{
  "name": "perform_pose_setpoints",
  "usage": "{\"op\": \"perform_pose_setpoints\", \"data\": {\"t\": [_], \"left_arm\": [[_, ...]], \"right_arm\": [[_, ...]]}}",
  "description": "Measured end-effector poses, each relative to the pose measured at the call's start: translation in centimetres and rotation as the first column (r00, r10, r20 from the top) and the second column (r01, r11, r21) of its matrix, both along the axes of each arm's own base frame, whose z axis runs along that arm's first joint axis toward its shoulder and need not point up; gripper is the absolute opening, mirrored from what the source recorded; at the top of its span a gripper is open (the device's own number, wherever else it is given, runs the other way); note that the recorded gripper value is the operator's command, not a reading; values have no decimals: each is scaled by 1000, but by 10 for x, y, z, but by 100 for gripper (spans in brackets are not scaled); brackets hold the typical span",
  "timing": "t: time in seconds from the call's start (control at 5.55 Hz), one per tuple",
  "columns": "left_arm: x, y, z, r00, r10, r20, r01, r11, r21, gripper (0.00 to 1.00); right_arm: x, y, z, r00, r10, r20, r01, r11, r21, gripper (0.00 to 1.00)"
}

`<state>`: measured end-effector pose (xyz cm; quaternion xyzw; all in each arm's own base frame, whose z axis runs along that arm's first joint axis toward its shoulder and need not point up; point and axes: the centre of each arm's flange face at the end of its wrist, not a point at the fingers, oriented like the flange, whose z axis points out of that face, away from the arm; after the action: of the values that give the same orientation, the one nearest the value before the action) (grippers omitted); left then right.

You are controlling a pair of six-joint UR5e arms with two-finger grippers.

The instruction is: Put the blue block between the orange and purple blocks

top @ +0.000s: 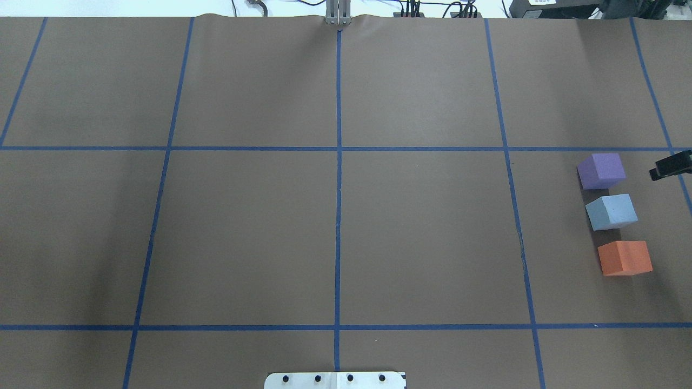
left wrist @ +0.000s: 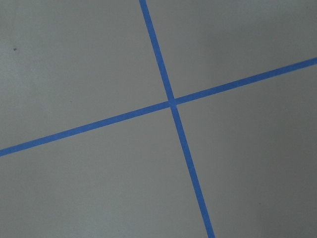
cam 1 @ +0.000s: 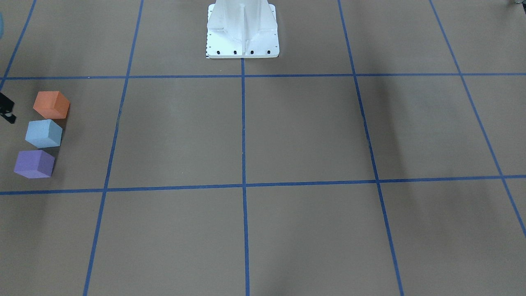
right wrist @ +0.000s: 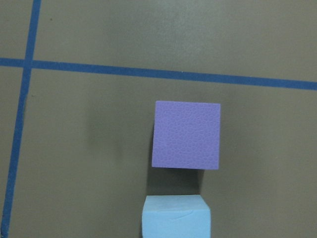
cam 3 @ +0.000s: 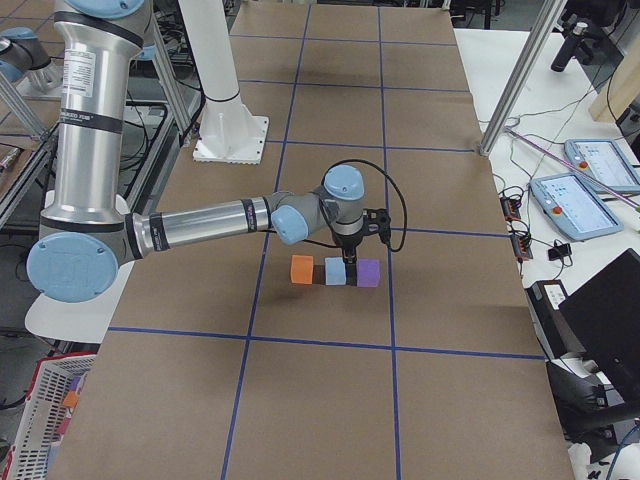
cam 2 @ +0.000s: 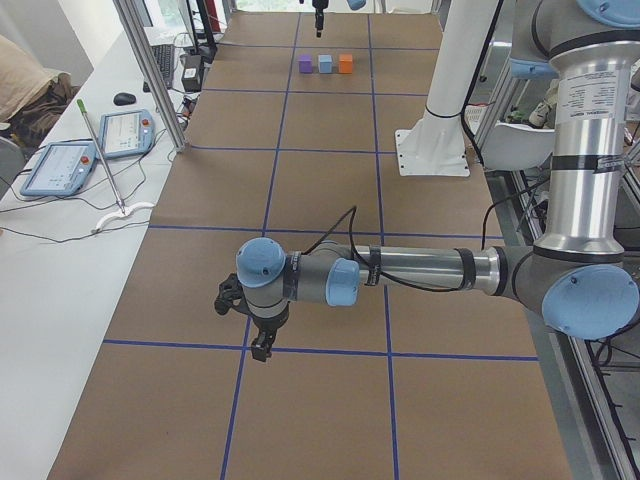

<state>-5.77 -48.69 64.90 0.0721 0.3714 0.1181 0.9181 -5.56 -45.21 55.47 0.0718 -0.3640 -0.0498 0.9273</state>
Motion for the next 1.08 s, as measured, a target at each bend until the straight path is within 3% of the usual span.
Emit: {"op": "perform_pose_setpoints", "data": {"t": [0.36, 0.54, 1.08], "left_arm": [[-3, 4, 3, 1000, -6, 0, 6, 1000, -7, 100], [-5, 5, 2, 1000, -14, -1, 14, 1000, -10, 100], [-8, 6, -1, 1000, -20, -3, 20, 1000, -1, 100]], "right_arm": [[102, 13, 36, 995, -79, -58, 79, 997, 11, 100], [124, 32, 57, 993, -101, -68, 101, 995, -4, 100], [134, 47, 77, 991, -115, -65, 113, 993, -26, 100]]}}
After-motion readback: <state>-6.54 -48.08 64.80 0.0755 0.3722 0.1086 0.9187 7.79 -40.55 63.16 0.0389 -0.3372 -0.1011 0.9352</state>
